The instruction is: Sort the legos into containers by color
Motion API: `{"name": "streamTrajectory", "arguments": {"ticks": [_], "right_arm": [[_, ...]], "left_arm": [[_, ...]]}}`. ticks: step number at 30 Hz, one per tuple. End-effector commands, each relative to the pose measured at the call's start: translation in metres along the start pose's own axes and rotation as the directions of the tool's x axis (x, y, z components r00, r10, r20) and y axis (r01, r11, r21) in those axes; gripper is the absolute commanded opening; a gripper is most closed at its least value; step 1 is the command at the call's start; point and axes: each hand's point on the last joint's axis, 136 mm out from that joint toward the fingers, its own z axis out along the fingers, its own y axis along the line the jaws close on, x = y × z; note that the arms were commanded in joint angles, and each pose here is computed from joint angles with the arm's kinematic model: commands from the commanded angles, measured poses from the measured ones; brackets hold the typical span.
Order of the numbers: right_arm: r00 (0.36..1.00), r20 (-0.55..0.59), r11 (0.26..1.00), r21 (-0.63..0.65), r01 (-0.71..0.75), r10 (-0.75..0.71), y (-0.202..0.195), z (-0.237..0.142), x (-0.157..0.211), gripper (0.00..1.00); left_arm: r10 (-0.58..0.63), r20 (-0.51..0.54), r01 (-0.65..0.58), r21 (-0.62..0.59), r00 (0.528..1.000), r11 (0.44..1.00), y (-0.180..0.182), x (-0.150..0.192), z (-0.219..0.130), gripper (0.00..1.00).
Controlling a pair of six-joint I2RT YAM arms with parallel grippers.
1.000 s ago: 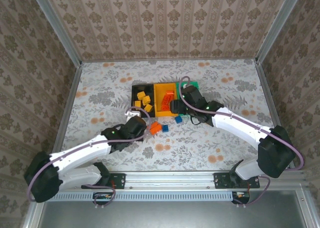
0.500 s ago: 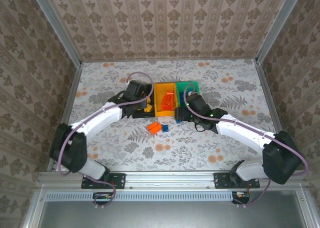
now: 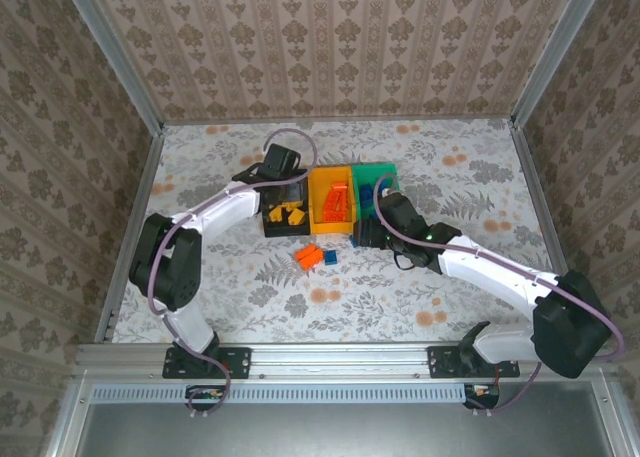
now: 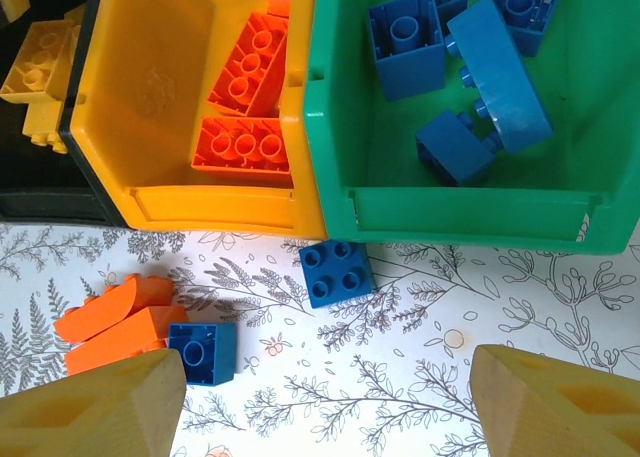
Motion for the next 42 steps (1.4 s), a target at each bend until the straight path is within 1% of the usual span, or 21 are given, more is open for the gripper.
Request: {"name": "streamTrajectory", "arguments": {"ticks": [1, 5, 6, 9, 12, 18, 22, 27, 30, 35, 39, 42], "right_arm": [[1.0, 0.011, 1.0, -0.002, -0.015, 0.015, -0.002, -0.004, -0.002, 0.77], [1.0, -0.006, 1.0, -0.011, -0.008, 0.008, 0.0, 0.002, 0.002, 0.77], [1.0, -0.011, 1.0, -0.013, -0.008, 0.007, 0.0, 0.004, 0.003, 0.77], [1.0, -0.024, 1.0, -0.019, -0.007, 0.006, 0.002, 0.009, 0.006, 0.77], [0.999, -0.032, 1.0, -0.022, -0.007, 0.006, 0.003, 0.013, 0.008, 0.77], [1.0, -0.029, 1.0, -0.024, -0.012, 0.011, 0.004, 0.014, 0.007, 0.77], [1.0, -0.028, 1.0, -0.017, -0.007, 0.006, 0.002, 0.011, 0.007, 0.77], [1.0, -0.013, 1.0, -0.01, -0.004, 0.004, -0.001, 0.006, 0.005, 0.77], [1.0, -0.007, 1.0, -0.009, -0.002, 0.002, -0.001, 0.005, 0.004, 0.77], [1.0, -0.004, 1.0, -0.011, -0.001, 0.001, -0.001, 0.005, 0.003, 0.77], [1.0, -0.005, 1.0, -0.013, -0.003, 0.003, 0.0, 0.006, 0.003, 0.77], [1.0, -0.003, 1.0, -0.016, -0.005, 0.005, 0.0, 0.006, 0.003, 0.77]], "left_arm": [[-0.014, 0.056, 0.01, 0.082, 0.998, 0.997, -0.013, -0.004, -0.04, 0.83], [0.006, 0.053, -0.014, 0.166, 0.999, 0.986, -0.028, 0.025, -0.067, 0.92], [0.02, 0.048, -0.029, 0.178, 0.999, 0.984, -0.031, 0.035, -0.072, 0.99], [0.064, 0.026, -0.068, 0.204, 0.998, 0.977, -0.041, 0.065, -0.082, 1.0], [0.083, -0.01, -0.078, 0.253, 0.996, 0.964, -0.053, 0.094, -0.083, 1.0], [0.075, -0.072, -0.051, 0.299, 0.995, 0.953, -0.063, 0.134, -0.062, 0.99], [0.081, -0.121, -0.045, 0.277, 0.989, 0.96, -0.063, 0.154, -0.045, 0.96], [0.065, -0.179, -0.029, 0.194, 0.982, 0.981, -0.042, 0.177, -0.032, 0.84], [0.061, -0.205, -0.03, 0.15, 0.977, 0.988, -0.027, 0.189, -0.032, 0.79], [0.044, -0.24, -0.026, 0.076, 0.97, 0.997, 0.005, 0.208, -0.04, 0.72], [0.021, -0.246, -0.013, 0.033, 0.969, 0.999, 0.03, 0.218, -0.056, 0.7], [0.009, -0.229, -0.003, 0.026, 0.973, 1.0, 0.042, 0.218, -0.07, 0.7]]}}
